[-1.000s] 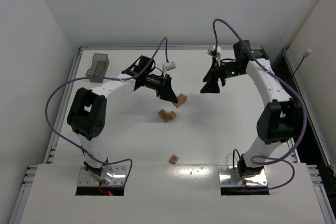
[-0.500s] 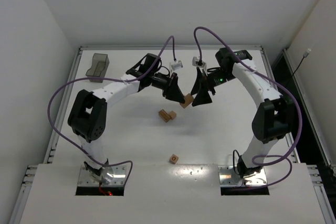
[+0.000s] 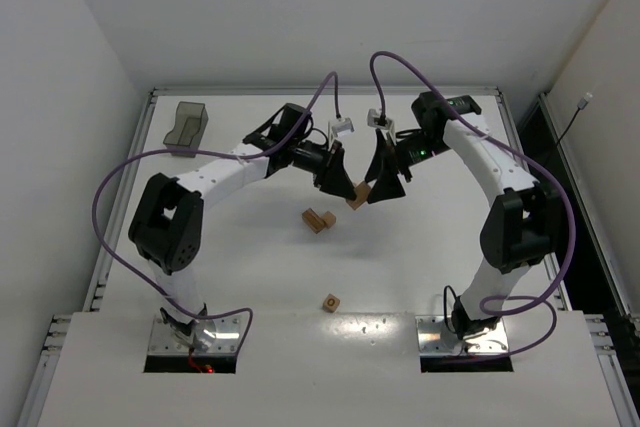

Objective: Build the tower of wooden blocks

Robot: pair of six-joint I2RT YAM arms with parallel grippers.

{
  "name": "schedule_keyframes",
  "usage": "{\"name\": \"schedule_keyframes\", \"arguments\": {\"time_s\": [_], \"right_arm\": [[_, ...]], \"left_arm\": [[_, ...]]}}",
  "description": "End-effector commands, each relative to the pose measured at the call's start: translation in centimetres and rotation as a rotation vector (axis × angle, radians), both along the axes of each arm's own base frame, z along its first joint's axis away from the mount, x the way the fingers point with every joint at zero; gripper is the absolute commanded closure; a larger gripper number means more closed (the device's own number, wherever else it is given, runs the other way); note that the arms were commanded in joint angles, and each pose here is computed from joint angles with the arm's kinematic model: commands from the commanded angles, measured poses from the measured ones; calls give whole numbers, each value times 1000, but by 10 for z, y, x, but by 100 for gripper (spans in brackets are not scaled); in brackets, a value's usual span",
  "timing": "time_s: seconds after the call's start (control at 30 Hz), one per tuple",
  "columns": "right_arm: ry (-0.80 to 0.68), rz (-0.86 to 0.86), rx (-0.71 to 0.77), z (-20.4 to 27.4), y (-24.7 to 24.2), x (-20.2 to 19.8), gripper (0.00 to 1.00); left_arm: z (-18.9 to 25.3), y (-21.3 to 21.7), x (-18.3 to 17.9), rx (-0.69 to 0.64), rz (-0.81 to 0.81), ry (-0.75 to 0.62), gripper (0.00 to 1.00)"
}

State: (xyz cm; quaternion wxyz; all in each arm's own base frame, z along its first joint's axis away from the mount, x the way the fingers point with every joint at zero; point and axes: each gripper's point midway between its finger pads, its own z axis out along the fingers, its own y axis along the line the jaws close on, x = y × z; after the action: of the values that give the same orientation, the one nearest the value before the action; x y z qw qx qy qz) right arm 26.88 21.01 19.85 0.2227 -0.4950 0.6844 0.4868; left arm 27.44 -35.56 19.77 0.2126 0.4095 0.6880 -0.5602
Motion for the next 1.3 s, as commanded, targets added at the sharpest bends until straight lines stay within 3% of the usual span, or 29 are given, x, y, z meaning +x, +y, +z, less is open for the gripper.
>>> {"name": "schedule_keyframes", "arguments": {"time_s": [0.0, 0.13, 0.4, 0.6, 0.93, 1.13, 1.27], "right_arm": [[-21, 21, 57, 1, 7, 3, 15], [-12, 21, 55, -2, 7, 4, 19], [-7, 4, 44, -3, 5, 9, 39], [-14, 5, 55, 2, 6, 10, 34], [-63, 0, 76, 23, 7, 10, 35], [-80, 2, 89, 31, 7, 8, 43], [-89, 2, 92, 33, 7, 7, 53]], "left_arm": [[71, -8, -12, -156, -68, -204, 100], [82, -5, -15, -169, -59, -237, 100], [92, -6, -18, -189, -59, -230, 100], [84, -5, -19, -181, -58, -218, 100], [58, -7, -17, -135, -68, -211, 100], [42, -6, -16, -103, -67, -193, 100], [40, -5, -18, -95, -70, -187, 100]]}}
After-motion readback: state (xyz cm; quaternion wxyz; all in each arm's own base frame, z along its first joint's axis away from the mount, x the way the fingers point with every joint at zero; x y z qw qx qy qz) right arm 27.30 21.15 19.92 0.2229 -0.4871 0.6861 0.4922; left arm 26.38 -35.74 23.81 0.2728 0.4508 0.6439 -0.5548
